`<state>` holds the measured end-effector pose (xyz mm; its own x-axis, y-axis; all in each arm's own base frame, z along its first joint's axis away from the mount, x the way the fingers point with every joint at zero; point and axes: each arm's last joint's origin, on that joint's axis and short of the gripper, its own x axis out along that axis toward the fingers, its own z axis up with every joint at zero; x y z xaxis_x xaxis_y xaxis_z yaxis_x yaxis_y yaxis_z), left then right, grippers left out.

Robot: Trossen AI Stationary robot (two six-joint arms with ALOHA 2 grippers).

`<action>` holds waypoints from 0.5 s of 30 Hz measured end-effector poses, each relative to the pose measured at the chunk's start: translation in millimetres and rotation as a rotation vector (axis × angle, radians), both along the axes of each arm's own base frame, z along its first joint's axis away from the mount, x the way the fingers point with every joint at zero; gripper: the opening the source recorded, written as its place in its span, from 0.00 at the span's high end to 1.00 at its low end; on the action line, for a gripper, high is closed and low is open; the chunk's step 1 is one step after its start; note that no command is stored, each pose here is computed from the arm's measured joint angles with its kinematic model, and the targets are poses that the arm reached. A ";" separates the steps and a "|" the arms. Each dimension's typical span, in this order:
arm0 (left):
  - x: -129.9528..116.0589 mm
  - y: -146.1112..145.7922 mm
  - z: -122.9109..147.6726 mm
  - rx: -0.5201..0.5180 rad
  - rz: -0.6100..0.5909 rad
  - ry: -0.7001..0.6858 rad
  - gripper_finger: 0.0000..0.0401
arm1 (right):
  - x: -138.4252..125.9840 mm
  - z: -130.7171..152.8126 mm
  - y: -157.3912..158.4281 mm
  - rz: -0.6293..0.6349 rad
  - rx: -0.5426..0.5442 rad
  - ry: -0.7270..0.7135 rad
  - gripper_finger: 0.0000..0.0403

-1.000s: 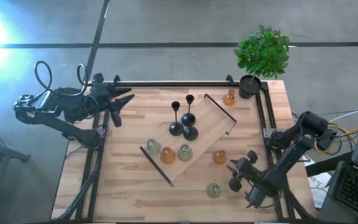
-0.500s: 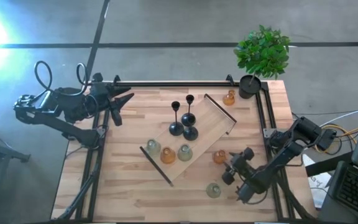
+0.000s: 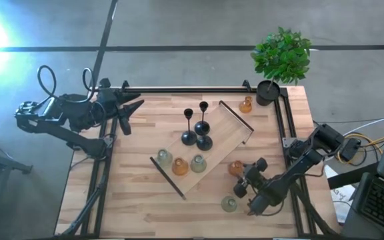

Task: Pick & Place candle stick holders
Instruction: Put the bottom yellow candle holder on the shelf

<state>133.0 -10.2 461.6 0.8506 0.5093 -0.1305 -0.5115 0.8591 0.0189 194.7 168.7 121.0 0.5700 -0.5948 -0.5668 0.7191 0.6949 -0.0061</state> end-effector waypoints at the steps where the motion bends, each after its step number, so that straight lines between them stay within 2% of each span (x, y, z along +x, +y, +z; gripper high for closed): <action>1: 0.0 0.0 0.0 0.000 0.000 0.000 0.70 | 2.3 0.2 -0.4 0.006 -0.006 -0.004 0.42; 9: -0.4 0.1 -1.6 0.004 0.000 0.018 0.70 | 13.4 0.3 -11.2 -0.028 -0.019 0.005 0.46; 15: -0.6 0.1 -2.5 0.006 0.000 0.028 0.70 | 15.3 -0.4 -13.8 -0.041 0.009 0.032 0.58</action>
